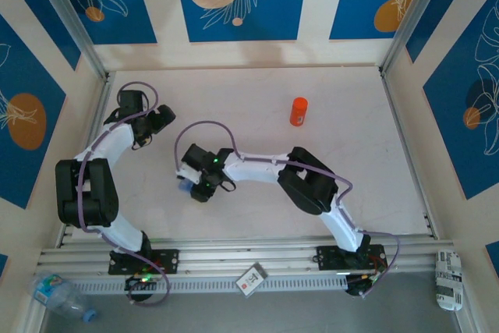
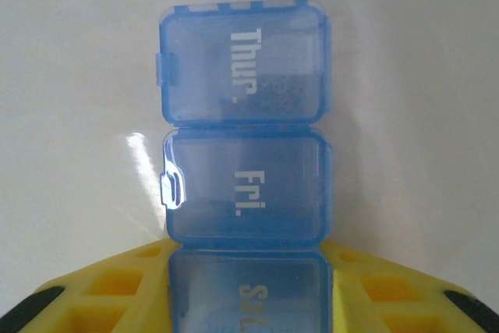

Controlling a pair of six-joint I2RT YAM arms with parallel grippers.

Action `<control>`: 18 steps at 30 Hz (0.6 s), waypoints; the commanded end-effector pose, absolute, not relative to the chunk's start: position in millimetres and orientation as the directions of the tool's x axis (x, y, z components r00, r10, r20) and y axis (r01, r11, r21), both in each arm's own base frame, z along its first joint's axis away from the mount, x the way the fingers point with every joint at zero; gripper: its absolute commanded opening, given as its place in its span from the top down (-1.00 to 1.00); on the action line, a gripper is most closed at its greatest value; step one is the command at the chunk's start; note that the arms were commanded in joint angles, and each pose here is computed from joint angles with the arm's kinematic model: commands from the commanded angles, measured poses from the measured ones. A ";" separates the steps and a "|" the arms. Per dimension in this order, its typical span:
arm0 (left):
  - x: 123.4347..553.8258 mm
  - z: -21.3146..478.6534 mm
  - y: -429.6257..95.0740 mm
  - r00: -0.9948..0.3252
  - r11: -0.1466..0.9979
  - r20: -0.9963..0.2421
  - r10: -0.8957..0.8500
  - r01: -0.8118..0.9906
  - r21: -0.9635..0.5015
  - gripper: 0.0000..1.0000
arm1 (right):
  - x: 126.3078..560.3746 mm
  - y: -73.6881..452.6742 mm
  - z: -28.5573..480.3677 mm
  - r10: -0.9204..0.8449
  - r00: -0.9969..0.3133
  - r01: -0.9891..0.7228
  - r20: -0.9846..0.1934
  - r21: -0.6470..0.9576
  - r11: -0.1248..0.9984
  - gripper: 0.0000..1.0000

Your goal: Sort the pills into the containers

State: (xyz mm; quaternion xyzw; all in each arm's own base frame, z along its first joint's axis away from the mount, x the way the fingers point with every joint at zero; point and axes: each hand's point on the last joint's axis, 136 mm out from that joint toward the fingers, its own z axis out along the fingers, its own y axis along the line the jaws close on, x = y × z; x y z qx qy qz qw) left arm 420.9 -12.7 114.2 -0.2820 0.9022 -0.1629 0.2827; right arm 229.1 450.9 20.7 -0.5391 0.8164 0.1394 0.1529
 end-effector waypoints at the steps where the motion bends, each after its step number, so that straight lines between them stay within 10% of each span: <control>1: 430.1 134.5 -12.6 -0.653 0.772 -0.440 -0.617 -0.392 -0.501 -1.00 | 263.7 406.0 12.2 -0.814 -0.468 -0.861 -0.344 -0.030 0.508 0.22; 18: 416.4 155.0 -45.1 -0.670 0.755 -0.437 -0.600 -0.294 -0.586 -1.00 | 319.1 289.7 13.1 -0.560 -0.753 -0.593 -0.347 -0.014 0.805 0.21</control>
